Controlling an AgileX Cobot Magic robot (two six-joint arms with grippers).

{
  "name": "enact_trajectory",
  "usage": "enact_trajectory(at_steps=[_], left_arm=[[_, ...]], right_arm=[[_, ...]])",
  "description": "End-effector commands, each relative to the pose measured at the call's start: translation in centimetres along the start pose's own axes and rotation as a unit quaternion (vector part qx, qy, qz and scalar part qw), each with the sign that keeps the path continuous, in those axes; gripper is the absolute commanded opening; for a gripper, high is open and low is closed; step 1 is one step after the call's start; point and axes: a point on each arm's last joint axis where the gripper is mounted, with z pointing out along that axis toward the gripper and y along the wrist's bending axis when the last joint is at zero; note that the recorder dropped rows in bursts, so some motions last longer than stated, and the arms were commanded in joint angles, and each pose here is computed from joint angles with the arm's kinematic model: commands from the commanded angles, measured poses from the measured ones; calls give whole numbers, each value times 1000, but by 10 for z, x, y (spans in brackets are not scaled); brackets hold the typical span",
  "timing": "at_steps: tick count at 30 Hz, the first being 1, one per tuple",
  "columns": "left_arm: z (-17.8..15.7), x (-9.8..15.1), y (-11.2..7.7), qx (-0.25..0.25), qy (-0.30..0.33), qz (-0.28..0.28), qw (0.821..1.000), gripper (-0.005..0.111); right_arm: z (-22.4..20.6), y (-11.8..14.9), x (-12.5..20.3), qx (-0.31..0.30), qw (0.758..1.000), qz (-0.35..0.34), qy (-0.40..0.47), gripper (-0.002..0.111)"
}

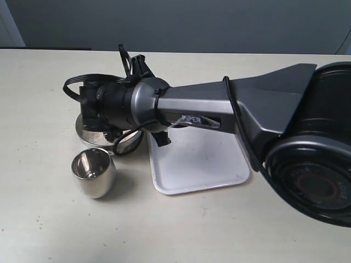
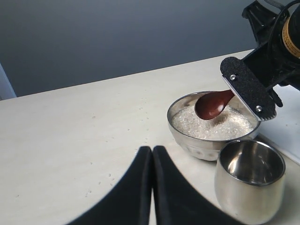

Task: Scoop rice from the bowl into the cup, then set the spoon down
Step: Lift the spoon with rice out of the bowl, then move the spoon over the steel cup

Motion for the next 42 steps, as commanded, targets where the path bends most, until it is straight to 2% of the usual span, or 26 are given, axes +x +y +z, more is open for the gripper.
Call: enact_trajectory(at_steps=[1,7,21,28,34,42], left_arm=[[-1,-2,0,0,-11,0,1000,1],[-1,-2,0,0,-11,0,1000,1],[-1,-2,0,0,-11,0,1000,1],[-1,-2,0,0,-11,0,1000,1],[-1,-2,0,0,-11,0,1000,1],[-1,-2,0,0,-11,0,1000,1]], right_arm=[[8,9,-6,3,1000,-15,23,-1],[9,12,-9,5,1000,-17,25,-1],[4,16,-12,-41,999,-23,-16,-1],[3,4,5,-61,998,-10,-28,-1],[7,0,19,-131,989,-24,-70,-1],[8,-7,28,-141,986,-2,-87,-1]])
